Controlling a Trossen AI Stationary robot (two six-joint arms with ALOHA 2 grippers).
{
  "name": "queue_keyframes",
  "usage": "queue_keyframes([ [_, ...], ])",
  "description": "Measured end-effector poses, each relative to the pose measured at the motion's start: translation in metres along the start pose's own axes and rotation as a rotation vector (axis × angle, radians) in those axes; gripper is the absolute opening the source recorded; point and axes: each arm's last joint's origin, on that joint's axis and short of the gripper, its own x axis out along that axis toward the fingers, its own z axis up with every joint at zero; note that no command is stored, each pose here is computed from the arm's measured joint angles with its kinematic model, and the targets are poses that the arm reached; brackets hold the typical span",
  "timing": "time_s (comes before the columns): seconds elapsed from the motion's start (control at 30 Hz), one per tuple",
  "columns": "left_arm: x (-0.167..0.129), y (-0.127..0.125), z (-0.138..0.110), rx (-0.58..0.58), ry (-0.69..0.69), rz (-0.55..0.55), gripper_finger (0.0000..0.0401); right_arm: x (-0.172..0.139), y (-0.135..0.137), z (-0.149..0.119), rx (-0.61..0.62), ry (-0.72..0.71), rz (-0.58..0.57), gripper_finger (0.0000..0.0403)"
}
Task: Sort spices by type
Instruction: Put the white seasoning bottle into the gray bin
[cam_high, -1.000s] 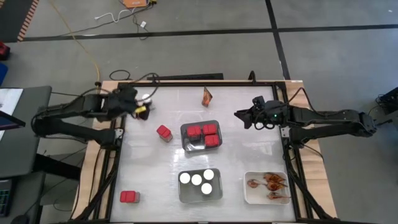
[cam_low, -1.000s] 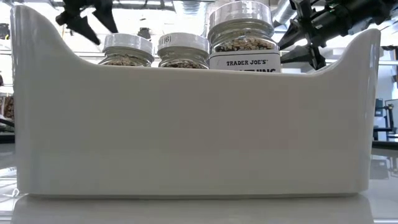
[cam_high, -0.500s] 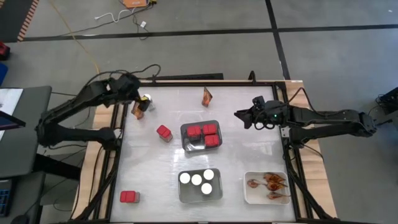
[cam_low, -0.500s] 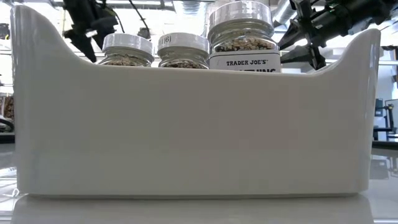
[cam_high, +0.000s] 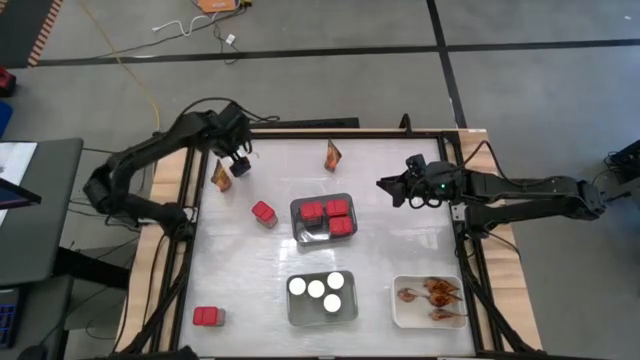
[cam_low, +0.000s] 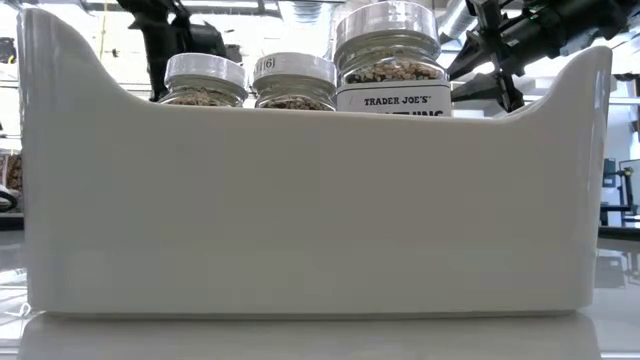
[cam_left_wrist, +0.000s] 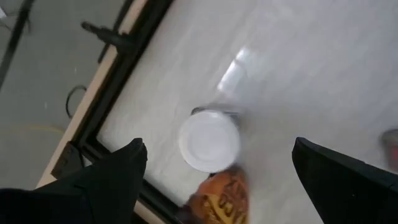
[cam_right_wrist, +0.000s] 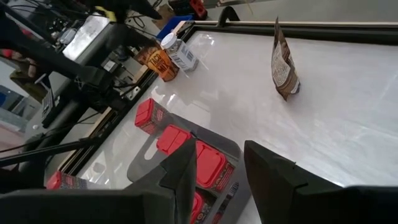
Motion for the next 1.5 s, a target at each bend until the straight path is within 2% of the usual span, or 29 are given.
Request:
queue_keyframes([
  [0.13, 0.022, 0.008, 0.004, 0.013, 0.081, -0.005, 0.0384, 0.0, 0.0, 0.0, 0.0, 0.0, 0.0, 0.016],
  [0.27, 0.032, 0.014, 0.004, 0.029, 0.113, -0.024, 0.0384, 0.0, 0.0, 0.0, 0.0, 0.0, 0.0, 0.016],
  [0.87, 0.038, 0.024, 0.005, 0.055, 0.052, -0.134, 0.0384, 0.0, 0.0, 0.0, 0.026, 0.0, 0.0, 0.016],
  [1.13, 0.055, 0.019, -0.003, 0.039, 0.06, -0.132, 0.0384, 0.0, 0.0, 0.0, 0.026, -0.001, 0.0, 0.016],
  [1.5, 0.063, 0.017, -0.008, 0.076, 0.057, -0.129, 0.0375, 0.0, 0.0, 0.0, 0.053, -0.002, -0.001, 0.016],
])
